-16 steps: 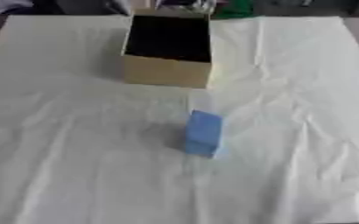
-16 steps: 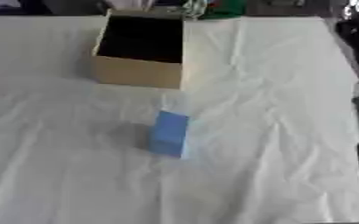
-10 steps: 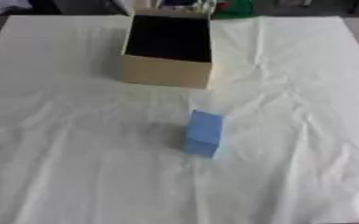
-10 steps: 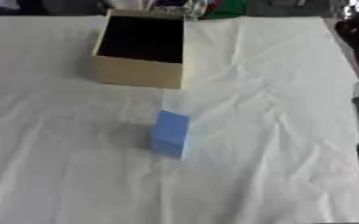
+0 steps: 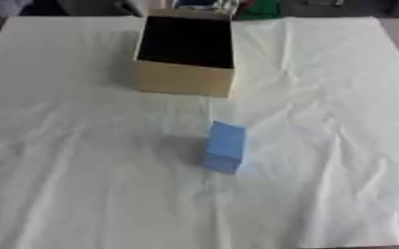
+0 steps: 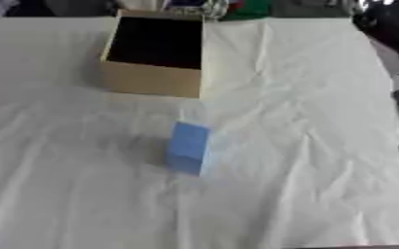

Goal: Pick up objects on the table and place them in the box.

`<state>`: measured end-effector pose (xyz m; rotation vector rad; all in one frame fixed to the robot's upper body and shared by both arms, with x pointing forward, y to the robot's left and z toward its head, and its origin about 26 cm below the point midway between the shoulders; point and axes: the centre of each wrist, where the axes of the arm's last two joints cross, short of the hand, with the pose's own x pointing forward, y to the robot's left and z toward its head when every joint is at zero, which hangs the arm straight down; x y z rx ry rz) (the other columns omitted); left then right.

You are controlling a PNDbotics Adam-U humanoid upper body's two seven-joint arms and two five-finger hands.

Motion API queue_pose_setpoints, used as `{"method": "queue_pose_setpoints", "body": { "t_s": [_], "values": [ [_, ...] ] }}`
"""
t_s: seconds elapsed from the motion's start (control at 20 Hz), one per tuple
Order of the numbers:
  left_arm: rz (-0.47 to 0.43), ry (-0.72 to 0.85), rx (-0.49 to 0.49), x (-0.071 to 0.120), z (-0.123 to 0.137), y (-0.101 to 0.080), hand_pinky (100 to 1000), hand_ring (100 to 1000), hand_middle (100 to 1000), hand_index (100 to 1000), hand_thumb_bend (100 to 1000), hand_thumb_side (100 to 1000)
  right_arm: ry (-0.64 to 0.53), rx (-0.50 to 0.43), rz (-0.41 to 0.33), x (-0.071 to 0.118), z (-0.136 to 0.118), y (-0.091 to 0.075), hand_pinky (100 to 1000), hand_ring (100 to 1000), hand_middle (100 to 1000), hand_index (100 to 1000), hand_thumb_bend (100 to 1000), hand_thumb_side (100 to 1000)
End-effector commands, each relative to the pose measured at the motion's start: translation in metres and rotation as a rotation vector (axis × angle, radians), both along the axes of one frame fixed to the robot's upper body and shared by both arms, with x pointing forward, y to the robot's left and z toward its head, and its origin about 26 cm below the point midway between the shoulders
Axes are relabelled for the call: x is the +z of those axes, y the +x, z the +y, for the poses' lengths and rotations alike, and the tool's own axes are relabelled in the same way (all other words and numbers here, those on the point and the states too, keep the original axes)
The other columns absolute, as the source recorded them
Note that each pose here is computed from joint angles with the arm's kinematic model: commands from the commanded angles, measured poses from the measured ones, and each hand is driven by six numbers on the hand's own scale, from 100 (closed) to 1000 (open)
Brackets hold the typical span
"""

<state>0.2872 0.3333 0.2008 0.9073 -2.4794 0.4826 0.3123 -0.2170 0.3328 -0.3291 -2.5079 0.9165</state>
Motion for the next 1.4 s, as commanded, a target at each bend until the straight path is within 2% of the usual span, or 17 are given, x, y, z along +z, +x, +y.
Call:
{"method": "queue_pose_setpoints", "body": {
  "t_s": [0.05, 0.15, 0.2, 0.25, 0.4, 0.95, 1.2, 1.4],
  "values": [
    [-0.017, 0.034, -0.006, 0.008, 0.001, -0.003, 731, 575, 546, 817, 410, 191, -0.220, -0.060, 0.027, 0.014, 0.009, 0.000, 789, 793, 795, 901, 343, 487],
    [-0.013, 0.037, -0.008, 0.008, 0.001, -0.003, 731, 575, 546, 817, 410, 190, -0.337, -0.061, 0.050, 0.020, 0.018, 0.001, 795, 803, 805, 902, 355, 531],
    [-0.011, 0.038, -0.009, 0.007, 0.001, -0.003, 731, 575, 546, 817, 408, 194, -0.392, -0.058, 0.061, 0.023, 0.023, 0.001, 795, 804, 804, 901, 392, 535],
    [-0.010, 0.039, -0.009, 0.007, 0.001, -0.003, 731, 575, 546, 817, 411, 190, -0.436, -0.055, 0.067, 0.027, 0.027, 0.001, 795, 806, 807, 900, 367, 532],
    [-0.005, 0.042, -0.011, 0.007, 0.001, -0.003, 730, 575, 546, 817, 411, 189, -0.547, -0.032, 0.069, 0.036, 0.039, -0.001, 796, 809, 809, 897, 379, 530],
    [0.004, 0.048, -0.014, 0.005, 0.001, -0.004, 730, 578, 545, 817, 412, 189, -0.787, 0.084, 0.058, 0.046, 0.057, -0.002, 807, 833, 826, 897, 487, 520],
    [0.005, 0.049, -0.015, 0.005, 0.001, -0.004, 730, 578, 546, 817, 411, 188, -0.865, 0.176, 0.016, 0.047, 0.053, -0.003, 819, 849, 837, 894, 557, 486],
    [0.004, 0.050, -0.018, 0.005, 0.001, -0.004, 730, 578, 547, 817, 412, 187, -0.939, 0.272, -0.020, 0.045, 0.048, 0.002, 829, 861, 849, 892, 562, 439]
  ]
}}
